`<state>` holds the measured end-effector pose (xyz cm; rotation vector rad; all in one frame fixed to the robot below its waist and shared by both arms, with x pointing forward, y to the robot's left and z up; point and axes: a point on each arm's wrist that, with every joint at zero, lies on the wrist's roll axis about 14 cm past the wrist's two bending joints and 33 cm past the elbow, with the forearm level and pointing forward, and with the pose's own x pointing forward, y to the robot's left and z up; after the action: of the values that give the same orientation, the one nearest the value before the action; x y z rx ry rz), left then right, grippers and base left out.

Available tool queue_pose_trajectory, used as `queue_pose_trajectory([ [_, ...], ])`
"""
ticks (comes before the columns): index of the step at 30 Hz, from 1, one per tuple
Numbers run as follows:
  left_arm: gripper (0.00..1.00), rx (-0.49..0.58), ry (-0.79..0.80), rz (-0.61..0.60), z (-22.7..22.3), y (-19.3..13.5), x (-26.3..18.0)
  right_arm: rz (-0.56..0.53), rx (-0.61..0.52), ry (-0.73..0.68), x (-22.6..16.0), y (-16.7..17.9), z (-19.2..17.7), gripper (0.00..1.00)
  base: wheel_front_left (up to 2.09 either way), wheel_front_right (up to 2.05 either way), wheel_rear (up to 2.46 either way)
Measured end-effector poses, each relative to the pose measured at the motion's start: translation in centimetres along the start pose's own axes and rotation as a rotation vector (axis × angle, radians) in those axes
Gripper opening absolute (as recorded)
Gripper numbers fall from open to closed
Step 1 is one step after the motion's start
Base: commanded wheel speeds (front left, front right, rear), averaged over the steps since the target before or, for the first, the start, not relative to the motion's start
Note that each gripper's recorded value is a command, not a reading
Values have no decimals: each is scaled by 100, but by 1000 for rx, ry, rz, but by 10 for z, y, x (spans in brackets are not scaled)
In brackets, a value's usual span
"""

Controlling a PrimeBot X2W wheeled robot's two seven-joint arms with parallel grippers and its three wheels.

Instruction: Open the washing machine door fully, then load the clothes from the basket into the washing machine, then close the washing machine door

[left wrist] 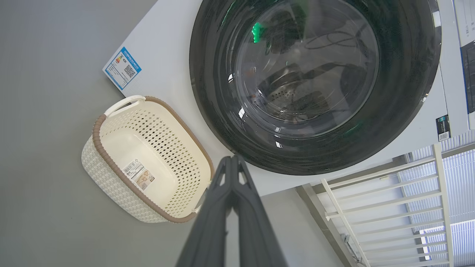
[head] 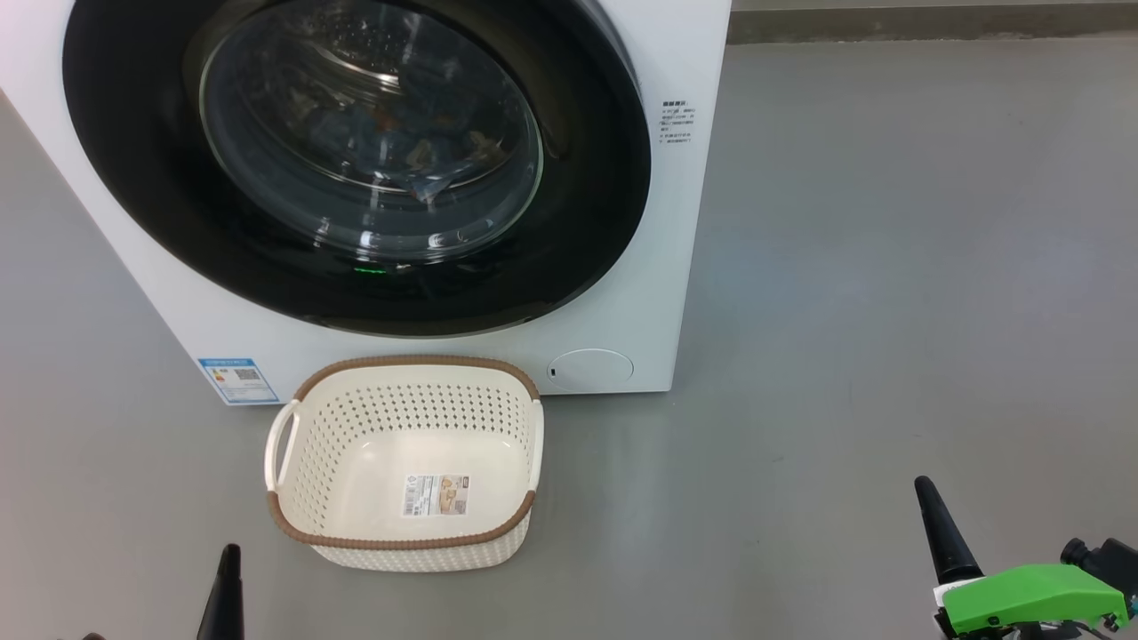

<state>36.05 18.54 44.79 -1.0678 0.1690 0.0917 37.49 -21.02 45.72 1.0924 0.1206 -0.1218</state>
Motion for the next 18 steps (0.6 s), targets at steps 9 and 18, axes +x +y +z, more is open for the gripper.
queue_pose_trajectory([
  [9, 0, -92, -5, -13, 4, -5, 3, 14, 86, -1, 0, 6, 0, 0, 0, 0, 0],
  [18, 0, -187, -3, -28, 6, -10, 4, 25, 169, -3, 0, 9, 3, 0, 0, 0, 0],
])
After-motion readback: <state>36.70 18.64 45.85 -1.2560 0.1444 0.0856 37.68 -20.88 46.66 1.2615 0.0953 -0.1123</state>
